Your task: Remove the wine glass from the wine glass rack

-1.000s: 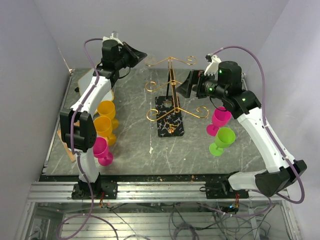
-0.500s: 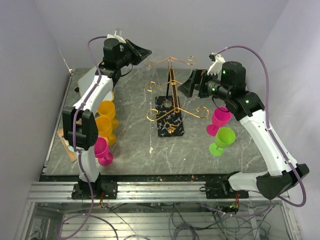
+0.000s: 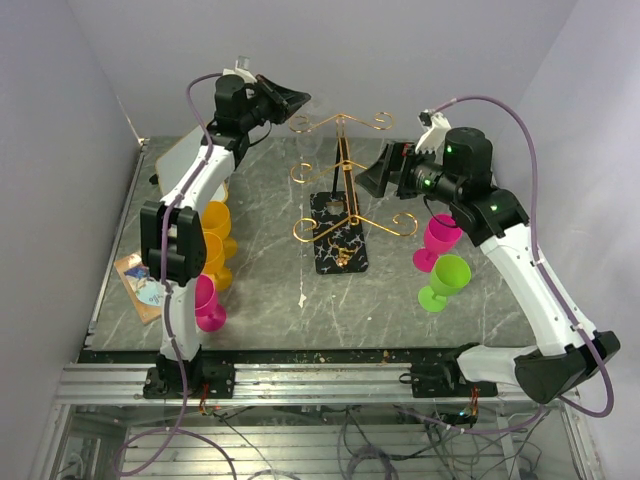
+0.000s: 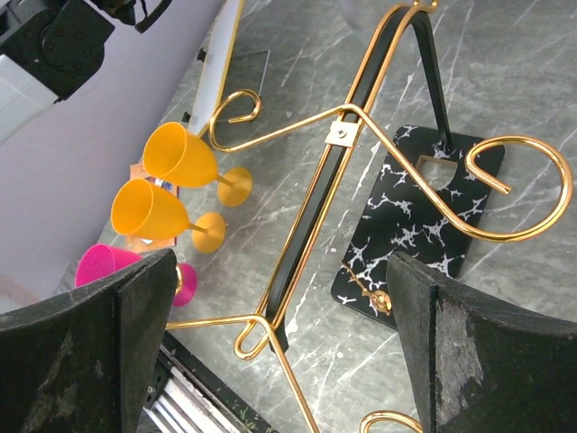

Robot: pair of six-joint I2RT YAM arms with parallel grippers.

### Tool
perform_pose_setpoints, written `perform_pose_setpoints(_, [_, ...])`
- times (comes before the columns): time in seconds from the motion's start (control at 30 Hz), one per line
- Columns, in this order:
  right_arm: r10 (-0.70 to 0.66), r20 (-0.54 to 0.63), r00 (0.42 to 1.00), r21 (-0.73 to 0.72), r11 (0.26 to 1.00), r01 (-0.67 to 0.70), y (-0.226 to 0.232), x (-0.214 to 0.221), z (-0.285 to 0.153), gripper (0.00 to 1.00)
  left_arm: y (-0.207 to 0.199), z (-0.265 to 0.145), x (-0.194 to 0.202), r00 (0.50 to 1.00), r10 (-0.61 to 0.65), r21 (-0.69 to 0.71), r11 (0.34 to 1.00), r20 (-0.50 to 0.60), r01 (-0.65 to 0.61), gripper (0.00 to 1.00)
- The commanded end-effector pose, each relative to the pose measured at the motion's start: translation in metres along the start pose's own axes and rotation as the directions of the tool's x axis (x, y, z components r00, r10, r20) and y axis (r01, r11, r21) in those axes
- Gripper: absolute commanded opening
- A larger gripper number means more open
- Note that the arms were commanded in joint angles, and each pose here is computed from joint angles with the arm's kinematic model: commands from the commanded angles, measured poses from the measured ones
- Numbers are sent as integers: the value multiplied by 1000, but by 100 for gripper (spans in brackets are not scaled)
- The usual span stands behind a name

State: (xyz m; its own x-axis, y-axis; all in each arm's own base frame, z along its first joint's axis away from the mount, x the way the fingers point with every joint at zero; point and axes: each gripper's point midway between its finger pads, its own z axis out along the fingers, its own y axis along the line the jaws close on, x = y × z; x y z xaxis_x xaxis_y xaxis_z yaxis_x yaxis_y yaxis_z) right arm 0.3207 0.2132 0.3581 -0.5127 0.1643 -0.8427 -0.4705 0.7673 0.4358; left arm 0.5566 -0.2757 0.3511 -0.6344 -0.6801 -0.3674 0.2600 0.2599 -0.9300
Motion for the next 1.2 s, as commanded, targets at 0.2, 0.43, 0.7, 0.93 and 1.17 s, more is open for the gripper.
perform_pose_setpoints(0.2, [-15, 62, 998, -13, 1000, 16, 6, -13, -13, 100, -39, 2, -50, 994, -8, 143, 990, 109, -8, 7])
perform_pose_setpoints(0.43, [-21, 71, 997, -22, 999, 22, 7, -14, -16, 100, -38, -35, -101, 980, 43, 99, 993, 197, -64, 7])
perform_pose_setpoints(0.7, [-41, 114, 993, -38, 998, 45, 13, -24, -24, 100, -80, -100, -125, 954, 184, 51, 978, 238, -201, 7])
perform_pose_setpoints(0.93, [-39, 119, 992, -63, 997, 46, 19, -31, -19, 100, -153, -162, -101, 912, 318, 82, 934, 259, -349, 7])
perform_pose_setpoints(1.17, [-35, 151, 988, -60, 997, 45, 19, -36, -20, 100, -234, -224, -56, 864, 405, 257, 837, 300, -482, 7])
